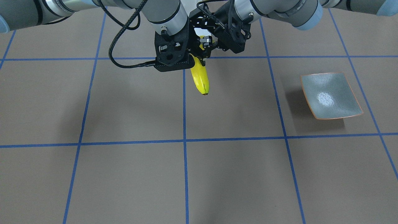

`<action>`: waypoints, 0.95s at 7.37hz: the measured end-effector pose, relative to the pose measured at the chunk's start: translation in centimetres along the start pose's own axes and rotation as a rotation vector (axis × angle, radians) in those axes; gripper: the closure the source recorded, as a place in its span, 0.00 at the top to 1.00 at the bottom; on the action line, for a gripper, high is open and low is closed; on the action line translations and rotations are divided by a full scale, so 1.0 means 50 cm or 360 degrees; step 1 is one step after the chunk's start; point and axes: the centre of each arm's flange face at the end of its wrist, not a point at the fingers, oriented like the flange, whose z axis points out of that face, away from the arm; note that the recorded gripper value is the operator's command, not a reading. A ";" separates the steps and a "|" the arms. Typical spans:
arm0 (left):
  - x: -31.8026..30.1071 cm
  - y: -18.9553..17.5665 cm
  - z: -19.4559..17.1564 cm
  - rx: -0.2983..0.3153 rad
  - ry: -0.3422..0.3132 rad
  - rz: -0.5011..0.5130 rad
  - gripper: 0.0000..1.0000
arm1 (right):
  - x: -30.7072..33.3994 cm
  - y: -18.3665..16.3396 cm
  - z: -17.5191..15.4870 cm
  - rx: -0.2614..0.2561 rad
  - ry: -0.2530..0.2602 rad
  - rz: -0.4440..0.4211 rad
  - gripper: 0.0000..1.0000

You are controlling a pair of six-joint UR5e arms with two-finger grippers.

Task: Transfer all bananas from basket to plate

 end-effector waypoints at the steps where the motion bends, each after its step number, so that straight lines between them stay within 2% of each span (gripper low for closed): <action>1: 0.000 -0.001 0.000 0.0006 -0.0001 0.0001 0.92 | 0.000 0.001 -0.001 -0.0002 -0.0002 -0.0002 0.00; 2: 0.000 -0.001 0.000 0.0008 0.0000 0.0003 0.85 | -0.001 0.002 -0.001 -0.0004 -0.0004 -0.0004 0.00; 3: 0.000 -0.001 0.000 0.0010 0.0001 0.0005 0.68 | -0.001 0.003 -0.002 -0.0006 -0.0006 -0.0008 0.00; 4: 0.000 -0.001 0.000 0.0011 0.0002 0.0006 0.22 | -0.001 0.004 -0.003 -0.0008 -0.0008 -0.0012 0.00; 5: 0.002 -0.001 -0.001 0.0015 0.0003 0.0008 0.00 | -0.001 0.005 -0.003 -0.0009 -0.0009 -0.0017 0.00; 6: 0.003 -0.001 -0.002 0.0020 0.0004 0.0010 0.00 | -0.002 0.007 -0.002 -0.0014 -0.0011 -0.0025 0.00; 7: 0.005 0.000 -0.004 0.0024 0.0006 -0.0001 0.00 | -0.002 0.011 -0.002 -0.0015 -0.0027 -0.0041 0.94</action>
